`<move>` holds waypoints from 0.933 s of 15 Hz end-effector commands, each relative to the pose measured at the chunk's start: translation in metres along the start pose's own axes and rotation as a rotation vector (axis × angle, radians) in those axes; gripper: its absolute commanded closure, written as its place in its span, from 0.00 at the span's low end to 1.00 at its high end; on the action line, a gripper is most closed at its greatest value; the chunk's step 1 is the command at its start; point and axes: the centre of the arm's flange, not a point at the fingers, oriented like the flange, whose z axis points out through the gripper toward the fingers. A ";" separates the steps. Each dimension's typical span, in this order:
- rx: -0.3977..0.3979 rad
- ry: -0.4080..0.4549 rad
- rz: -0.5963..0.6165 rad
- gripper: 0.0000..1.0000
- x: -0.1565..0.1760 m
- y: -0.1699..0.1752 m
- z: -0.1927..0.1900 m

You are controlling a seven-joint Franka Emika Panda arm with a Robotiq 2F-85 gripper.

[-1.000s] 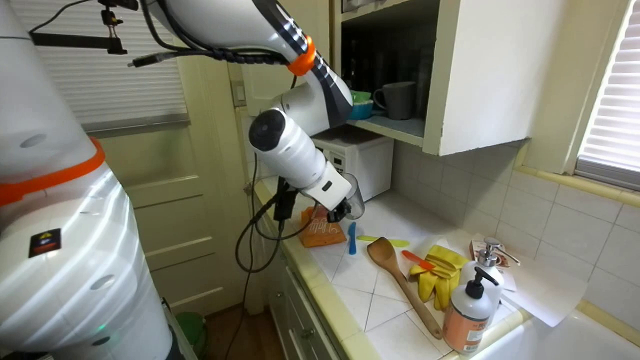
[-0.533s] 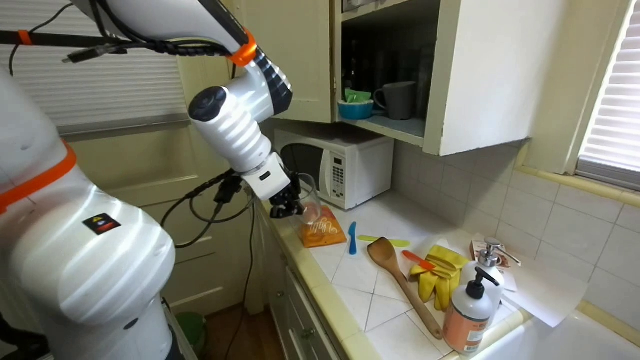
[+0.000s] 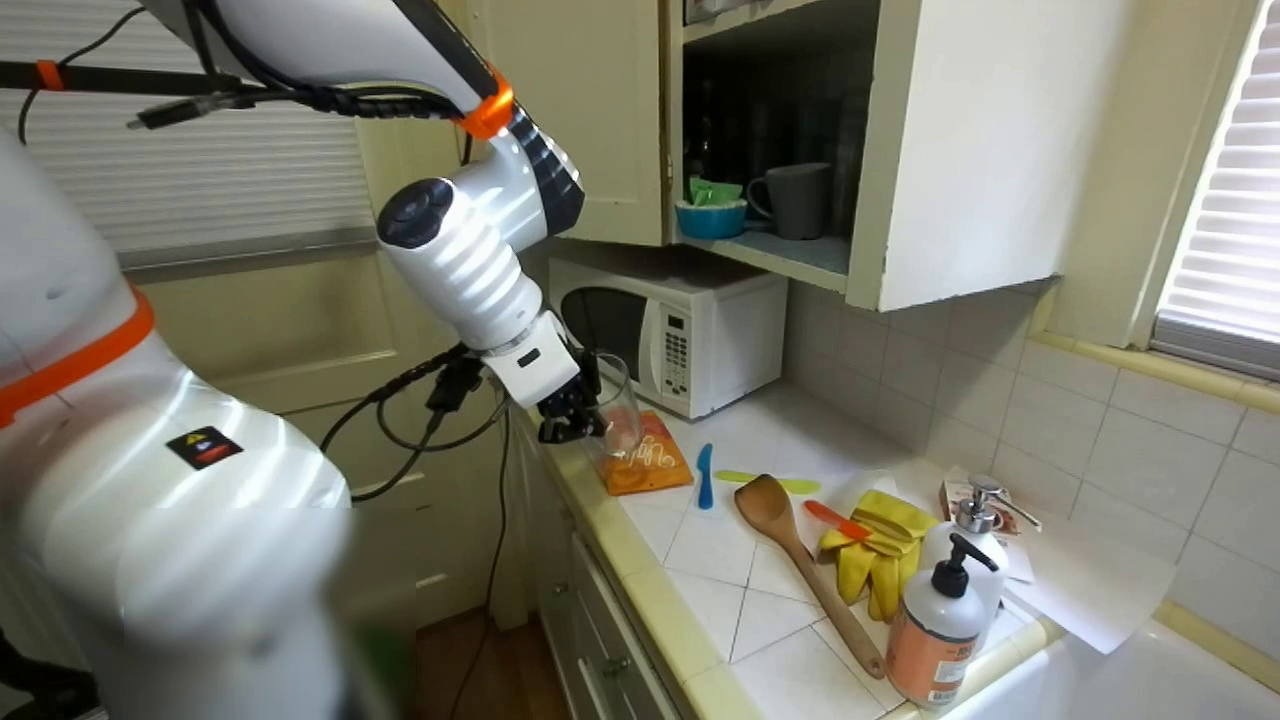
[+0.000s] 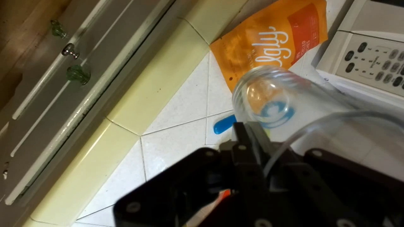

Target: Put the glass in front of the wooden spoon

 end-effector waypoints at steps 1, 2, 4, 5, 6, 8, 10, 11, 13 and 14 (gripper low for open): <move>0.000 0.000 0.000 0.93 0.000 0.000 0.000; 0.000 0.000 0.000 0.93 0.000 0.000 0.000; -0.010 0.045 0.021 0.98 0.002 0.005 -0.005; -0.020 0.048 0.053 0.98 0.005 0.012 -0.012; -0.050 0.054 0.104 0.98 0.006 0.022 -0.018; -0.094 0.047 0.186 0.98 0.007 0.043 -0.031; -0.100 0.043 0.256 0.98 0.013 0.056 -0.041; -0.090 0.041 0.292 0.98 0.016 0.058 -0.045; -0.069 0.037 0.357 0.98 0.025 0.060 -0.055; -0.069 0.033 0.387 0.98 0.028 0.060 -0.061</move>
